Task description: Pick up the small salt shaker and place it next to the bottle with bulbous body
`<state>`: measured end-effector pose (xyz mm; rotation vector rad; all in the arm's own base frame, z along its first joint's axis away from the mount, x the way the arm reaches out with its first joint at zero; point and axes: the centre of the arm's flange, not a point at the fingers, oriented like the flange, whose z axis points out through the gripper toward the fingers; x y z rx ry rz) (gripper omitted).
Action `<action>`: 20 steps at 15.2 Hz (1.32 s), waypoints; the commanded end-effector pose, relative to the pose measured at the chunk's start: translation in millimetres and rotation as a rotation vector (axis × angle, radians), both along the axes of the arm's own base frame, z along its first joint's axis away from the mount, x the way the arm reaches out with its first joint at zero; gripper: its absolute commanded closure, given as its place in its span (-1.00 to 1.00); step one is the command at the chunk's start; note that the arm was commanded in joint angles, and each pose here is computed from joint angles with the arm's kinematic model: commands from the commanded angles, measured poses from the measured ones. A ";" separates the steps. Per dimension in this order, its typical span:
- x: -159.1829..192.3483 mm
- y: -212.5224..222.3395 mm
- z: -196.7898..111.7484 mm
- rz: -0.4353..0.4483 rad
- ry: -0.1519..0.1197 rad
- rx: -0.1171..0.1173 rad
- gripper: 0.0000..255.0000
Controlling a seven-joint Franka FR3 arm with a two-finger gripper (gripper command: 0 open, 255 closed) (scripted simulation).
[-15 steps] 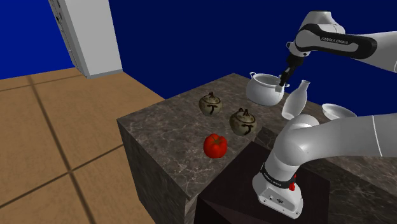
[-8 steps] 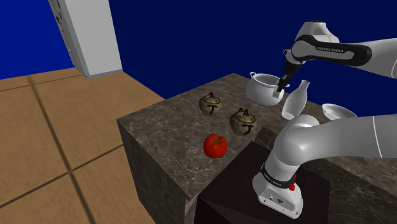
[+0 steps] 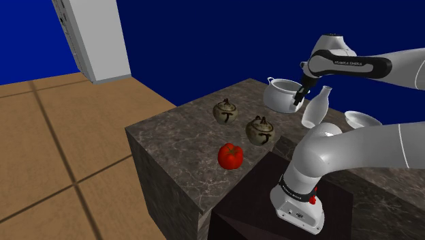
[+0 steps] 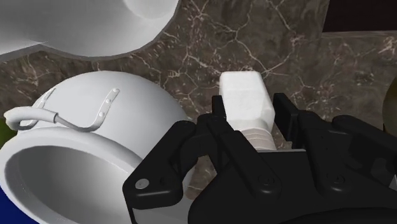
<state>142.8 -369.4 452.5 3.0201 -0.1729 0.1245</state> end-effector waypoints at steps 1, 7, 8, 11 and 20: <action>-0.7 0.6 -11.2 0.000 0.000 0.000 1.00; -0.7 0.6 -42.9 0.000 0.000 0.000 1.00; -0.7 0.6 -48.1 0.000 0.000 0.000 1.00; -0.7 0.6 -64.0 0.000 0.000 0.000 1.00; -0.7 0.6 -103.0 0.000 0.000 0.000 1.00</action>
